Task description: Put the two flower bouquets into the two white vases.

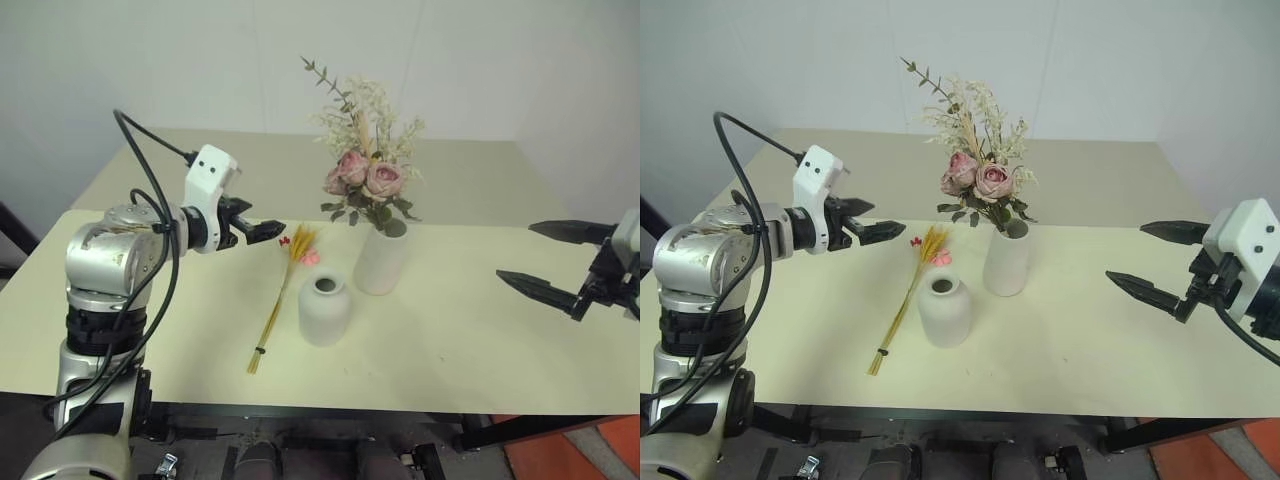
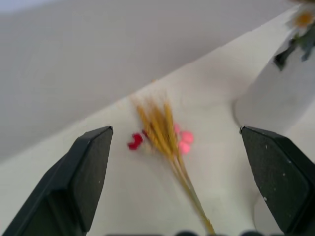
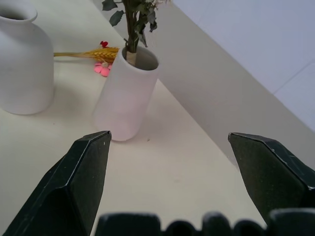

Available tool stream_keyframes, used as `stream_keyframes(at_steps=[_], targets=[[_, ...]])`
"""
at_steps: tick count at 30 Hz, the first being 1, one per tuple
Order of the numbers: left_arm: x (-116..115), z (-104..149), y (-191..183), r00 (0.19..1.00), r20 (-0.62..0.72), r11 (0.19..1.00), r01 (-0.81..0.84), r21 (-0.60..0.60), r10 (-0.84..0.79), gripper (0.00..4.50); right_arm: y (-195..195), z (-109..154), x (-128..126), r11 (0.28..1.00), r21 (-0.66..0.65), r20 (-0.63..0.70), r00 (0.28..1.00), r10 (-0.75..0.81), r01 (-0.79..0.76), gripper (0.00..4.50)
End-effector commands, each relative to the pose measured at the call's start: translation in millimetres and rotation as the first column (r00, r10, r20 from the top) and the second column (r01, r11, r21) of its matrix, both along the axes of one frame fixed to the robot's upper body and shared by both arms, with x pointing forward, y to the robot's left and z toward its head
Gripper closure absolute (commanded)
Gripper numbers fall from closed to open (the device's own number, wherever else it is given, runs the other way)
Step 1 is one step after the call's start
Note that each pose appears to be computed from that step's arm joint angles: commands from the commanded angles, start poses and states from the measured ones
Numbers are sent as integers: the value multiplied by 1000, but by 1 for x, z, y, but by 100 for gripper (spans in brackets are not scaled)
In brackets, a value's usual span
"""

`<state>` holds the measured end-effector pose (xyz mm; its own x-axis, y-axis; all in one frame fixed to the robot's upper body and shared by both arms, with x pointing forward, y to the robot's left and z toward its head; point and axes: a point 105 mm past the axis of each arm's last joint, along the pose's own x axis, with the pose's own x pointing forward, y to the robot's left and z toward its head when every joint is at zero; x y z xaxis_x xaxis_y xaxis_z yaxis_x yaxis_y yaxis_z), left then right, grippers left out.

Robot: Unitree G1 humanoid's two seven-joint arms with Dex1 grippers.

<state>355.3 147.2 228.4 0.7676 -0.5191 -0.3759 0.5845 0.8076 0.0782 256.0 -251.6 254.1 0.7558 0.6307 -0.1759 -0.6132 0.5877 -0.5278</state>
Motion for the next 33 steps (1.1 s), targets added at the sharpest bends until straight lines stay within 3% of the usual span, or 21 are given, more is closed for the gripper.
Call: stream_keyframes(at_steps=[1,10,17,25,33], targets=[[-7,-7,-2,995,-80,995,-58,80,64,1,-1,10,-1,1000,-19,34,999,3,-3,0],[-3,-43,-10,959,-254,986,-86,144,121,1,1,8,0,1000,-11,21,1000,3,-3,0],[-3,-72,-26,917,-390,991,-42,123,88,1,5,9,-5,1000,-12,27,1000,6,-6,0],[-2,-94,-28,892,-442,980,-7,201,97,1,1,6,-8,1000,-10,20,1000,-23,24,0],[3,-104,-30,888,-447,975,-3,223,104,257,-1,6,-8,999,-9,21,999,-41,41,0]])
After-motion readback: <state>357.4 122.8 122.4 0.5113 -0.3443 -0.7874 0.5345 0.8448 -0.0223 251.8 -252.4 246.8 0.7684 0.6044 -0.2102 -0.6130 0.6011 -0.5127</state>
